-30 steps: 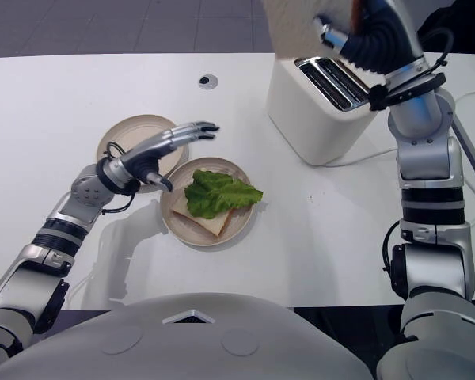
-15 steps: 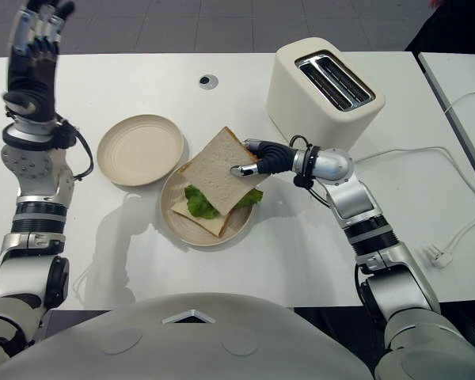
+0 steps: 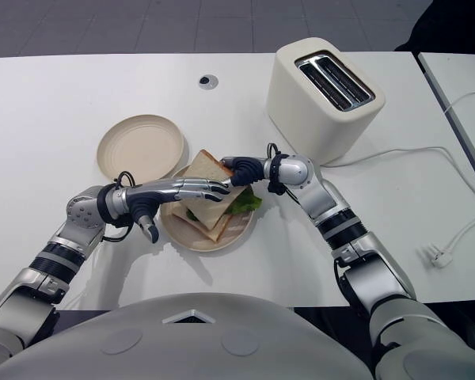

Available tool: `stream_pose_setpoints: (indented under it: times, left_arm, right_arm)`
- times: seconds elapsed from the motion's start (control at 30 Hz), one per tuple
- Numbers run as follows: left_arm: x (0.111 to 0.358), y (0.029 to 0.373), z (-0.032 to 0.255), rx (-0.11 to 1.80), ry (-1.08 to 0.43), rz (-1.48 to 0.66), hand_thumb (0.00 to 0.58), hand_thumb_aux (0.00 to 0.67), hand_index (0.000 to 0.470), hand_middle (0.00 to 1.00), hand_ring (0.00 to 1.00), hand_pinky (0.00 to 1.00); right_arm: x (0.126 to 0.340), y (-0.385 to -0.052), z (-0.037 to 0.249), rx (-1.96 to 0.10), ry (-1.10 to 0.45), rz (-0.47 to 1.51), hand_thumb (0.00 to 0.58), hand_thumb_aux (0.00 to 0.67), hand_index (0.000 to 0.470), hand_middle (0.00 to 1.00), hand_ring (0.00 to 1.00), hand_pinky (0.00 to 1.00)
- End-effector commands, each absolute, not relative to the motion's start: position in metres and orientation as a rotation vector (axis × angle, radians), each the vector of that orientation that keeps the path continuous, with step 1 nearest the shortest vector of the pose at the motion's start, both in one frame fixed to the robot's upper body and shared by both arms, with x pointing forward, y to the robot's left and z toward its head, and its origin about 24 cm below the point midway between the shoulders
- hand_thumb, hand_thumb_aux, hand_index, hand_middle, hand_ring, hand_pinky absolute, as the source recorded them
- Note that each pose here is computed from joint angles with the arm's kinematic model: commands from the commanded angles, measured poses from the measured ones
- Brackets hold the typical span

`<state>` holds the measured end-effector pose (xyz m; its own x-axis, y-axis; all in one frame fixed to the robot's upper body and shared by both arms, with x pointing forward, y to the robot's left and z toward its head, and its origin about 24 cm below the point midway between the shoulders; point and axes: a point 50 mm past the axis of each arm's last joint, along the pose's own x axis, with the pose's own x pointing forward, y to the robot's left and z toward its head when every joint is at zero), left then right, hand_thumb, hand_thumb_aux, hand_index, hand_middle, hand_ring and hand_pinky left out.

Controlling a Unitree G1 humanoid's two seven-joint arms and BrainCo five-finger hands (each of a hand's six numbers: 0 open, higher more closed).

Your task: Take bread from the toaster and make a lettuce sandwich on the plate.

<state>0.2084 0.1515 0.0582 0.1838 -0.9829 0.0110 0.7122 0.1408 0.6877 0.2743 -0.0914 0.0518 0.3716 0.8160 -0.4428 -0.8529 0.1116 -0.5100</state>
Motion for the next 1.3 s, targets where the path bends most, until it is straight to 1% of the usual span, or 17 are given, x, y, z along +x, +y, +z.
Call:
stream_pose_setpoints:
  times: [0.03, 0.1, 0.17, 0.2, 0.23, 0.27, 0.33, 0.37, 0.4, 0.67, 0.8, 0.83, 0.87, 0.9, 0.97, 1.13, 1.3]
  left_arm:
    - [0.202, 0.152, 0.028, 0.701, -0.337, -1.444, 0.0, 0.0, 0.0, 0.0, 0.0, 0.0]
    - [0.202, 0.15, 0.017, 0.72, -0.284, -1.468, 0.0, 0.0, 0.0, 0.0, 0.0, 0.0]
    - [0.201, 0.146, 0.009, 0.732, -0.253, -1.496, 0.0, 0.0, 0.0, 0.0, 0.0, 0.0]
    - [0.199, 0.144, 0.007, 0.733, -0.247, -1.509, 0.0, 0.0, 0.0, 0.0, 0.0, 0.0]
    - [0.197, 0.143, 0.005, 0.732, -0.243, -1.523, 0.0, 0.0, 0.0, 0.0, 0.0, 0.0]
    - [0.195, 0.141, 0.002, 0.73, -0.239, -1.539, 0.0, 0.0, 0.0, 0.0, 0.0, 0.0]
    - [0.193, 0.138, -0.001, 0.734, -0.226, -1.559, 0.0, 0.0, 0.0, 0.0, 0.0, 0.0]
    - [0.193, 0.137, -0.002, 0.736, -0.223, -1.563, 0.0, 0.0, 0.0, 0.0, 0.0, 0.0]
    - [0.194, 0.137, -0.003, 0.737, -0.224, -1.561, 0.0, 0.0, 0.0, 0.0, 0.0, 0.0]
    - [0.207, 0.133, 0.0, 0.771, -0.246, -1.489, 0.0, 0.0, 0.0, 0.0, 0.0, 0.0]
    - [0.245, 0.126, 0.027, 0.796, -0.412, -1.206, 0.0, 0.0, 0.0, 0.0, 0.0, 0.0]
    - [0.251, 0.124, 0.038, 0.762, -0.477, -1.145, 0.0, 0.0, 0.0, 0.0, 0.0, 0.0]
    - [0.25, 0.121, 0.051, 0.694, -0.565, -1.113, 0.456, 0.36, 0.253, 0.05, 0.05, 0.05]
    - [0.246, 0.121, 0.064, 0.625, -0.647, -1.104, 0.58, 0.67, 0.47, 0.27, 0.27, 0.27]
    - [0.237, 0.125, 0.082, 0.507, -0.743, -1.111, 0.58, 0.67, 0.47, 1.0, 1.0, 1.0]
    - [0.207, 0.153, 0.095, 0.334, -0.678, -1.312, 0.58, 0.67, 0.47, 1.0, 1.0, 1.0]
    - [0.183, 0.168, 0.028, 0.574, -0.224, -1.615, 0.58, 0.67, 0.47, 1.0, 1.0, 1.0]
  right_arm:
    - [0.273, -0.09, 0.051, -0.891, 0.049, 1.258, 0.58, 0.67, 0.47, 1.0, 1.0, 1.0]
    - [0.273, -0.089, 0.051, -0.922, 0.039, 1.254, 0.58, 0.67, 0.47, 1.0, 1.0, 1.0]
    - [0.274, -0.089, 0.052, -0.953, 0.02, 1.238, 0.521, 0.457, 0.321, 1.0, 1.0, 1.0]
    - [0.274, -0.09, 0.053, -0.969, 0.009, 1.229, 0.288, 0.194, 0.136, 1.0, 1.0, 1.0]
    - [0.275, -0.09, 0.054, -0.989, -0.004, 1.217, 0.049, 0.029, 0.02, 1.0, 1.0, 1.0]
    - [0.277, -0.089, 0.056, -1.002, -0.022, 1.203, 0.0, 0.0, 0.0, 1.0, 1.0, 1.0]
    - [0.279, -0.087, 0.064, -1.001, -0.073, 1.166, 0.0, 0.0, 0.0, 0.91, 0.91, 0.91]
    - [0.281, -0.086, 0.069, -0.989, -0.1, 1.134, 0.0, 0.0, 0.0, 0.6, 0.6, 0.6]
    - [0.285, -0.085, 0.076, -0.971, -0.139, 1.088, 0.0, 0.0, 0.0, 0.0, 0.0, 0.0]
    - [0.321, -0.103, 0.154, -0.794, -0.512, 0.492, 0.0, 0.0, 0.0, 0.0, 0.0, 0.0]
    - [0.309, -0.111, 0.158, -0.694, -0.543, 0.57, 0.0, 0.0, 0.0, 0.0, 0.0, 0.0]
    - [0.305, -0.113, 0.155, -0.681, -0.531, 0.623, 0.116, 0.071, 0.05, 0.18, 0.18, 0.18]
    - [0.301, -0.117, 0.15, -0.679, -0.506, 0.684, 0.575, 0.61, 0.428, 0.8, 0.8, 0.8]
    - [0.296, -0.122, 0.145, -0.672, -0.47, 0.754, 0.58, 0.67, 0.47, 1.0, 1.0, 1.0]
    - [0.28, -0.13, 0.138, -0.587, -0.393, 0.954, 0.58, 0.67, 0.47, 1.0, 1.0, 1.0]
    - [0.228, -0.169, 0.108, -0.551, -0.154, 1.464, 0.58, 0.67, 0.47, 1.0, 1.0, 1.0]
    - [0.205, -0.182, 0.054, -0.737, 0.178, 1.726, 0.58, 0.67, 0.47, 1.0, 1.0, 1.0]
